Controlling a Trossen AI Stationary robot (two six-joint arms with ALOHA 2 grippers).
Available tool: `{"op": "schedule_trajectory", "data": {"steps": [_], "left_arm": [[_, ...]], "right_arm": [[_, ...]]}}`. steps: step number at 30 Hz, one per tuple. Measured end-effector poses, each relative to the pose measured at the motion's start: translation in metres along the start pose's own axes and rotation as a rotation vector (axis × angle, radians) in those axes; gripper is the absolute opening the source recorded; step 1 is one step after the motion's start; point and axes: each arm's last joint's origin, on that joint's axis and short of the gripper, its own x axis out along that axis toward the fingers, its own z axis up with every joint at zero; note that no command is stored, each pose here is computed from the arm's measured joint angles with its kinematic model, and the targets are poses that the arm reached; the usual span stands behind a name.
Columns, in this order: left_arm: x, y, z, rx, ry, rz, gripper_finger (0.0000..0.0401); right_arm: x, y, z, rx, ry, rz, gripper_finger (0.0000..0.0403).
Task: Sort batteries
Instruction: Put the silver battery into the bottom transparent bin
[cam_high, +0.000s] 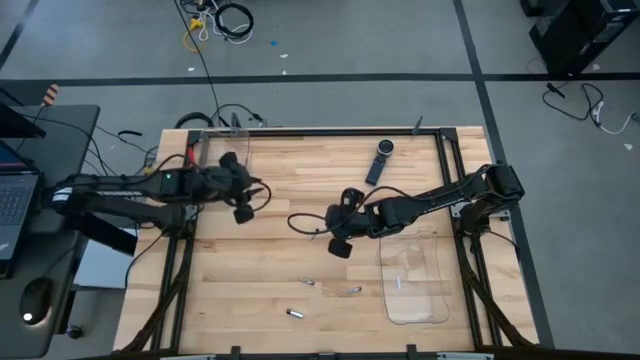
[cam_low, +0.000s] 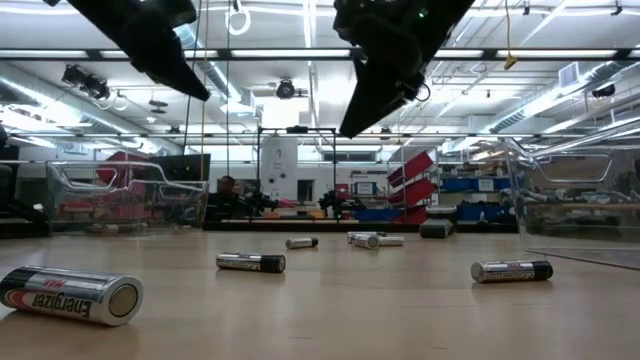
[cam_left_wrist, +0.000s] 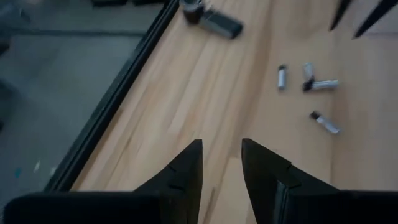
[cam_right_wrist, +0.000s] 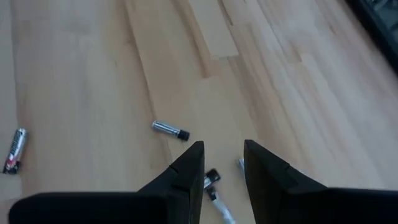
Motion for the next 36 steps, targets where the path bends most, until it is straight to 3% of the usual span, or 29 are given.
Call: {"op": "schedule_trajectory", "data": {"steps": [8,14,17,23,26,36], "left_arm": [[0.014,-0.015,-0.011,0.046,-0.114,-0.038,0.0111],[0.018,-0.016,-0.013,0.044,-0.159,-0.035,0.0111],[0.018,-0.016,-0.013,0.043,-0.160,-0.035,0.0111],[0.018,-0.016,-0.013,0.041,-0.159,-0.035,0.0111],[0.018,-0.016,-0.013,0.039,-0.155,-0.036,0.0111],[0.018,-0.016,-0.013,0.039,-0.156,-0.036,0.0111]], "right_arm": [[0.014,-0.017,-0.010,0.491,0.044,-0.057,0.0099],[0.023,-0.036,-0.007,0.578,0.055,-0.083,0.0099],[0.026,-0.043,-0.005,0.485,0.092,-0.037,0.0099],[0.027,-0.046,-0.007,0.077,0.122,0.001,0.0099],[0.029,-0.044,-0.012,-0.070,0.131,0.008,0.0099],[0.047,-0.045,-0.042,-0.136,0.112,0.004,0.0099]]}}
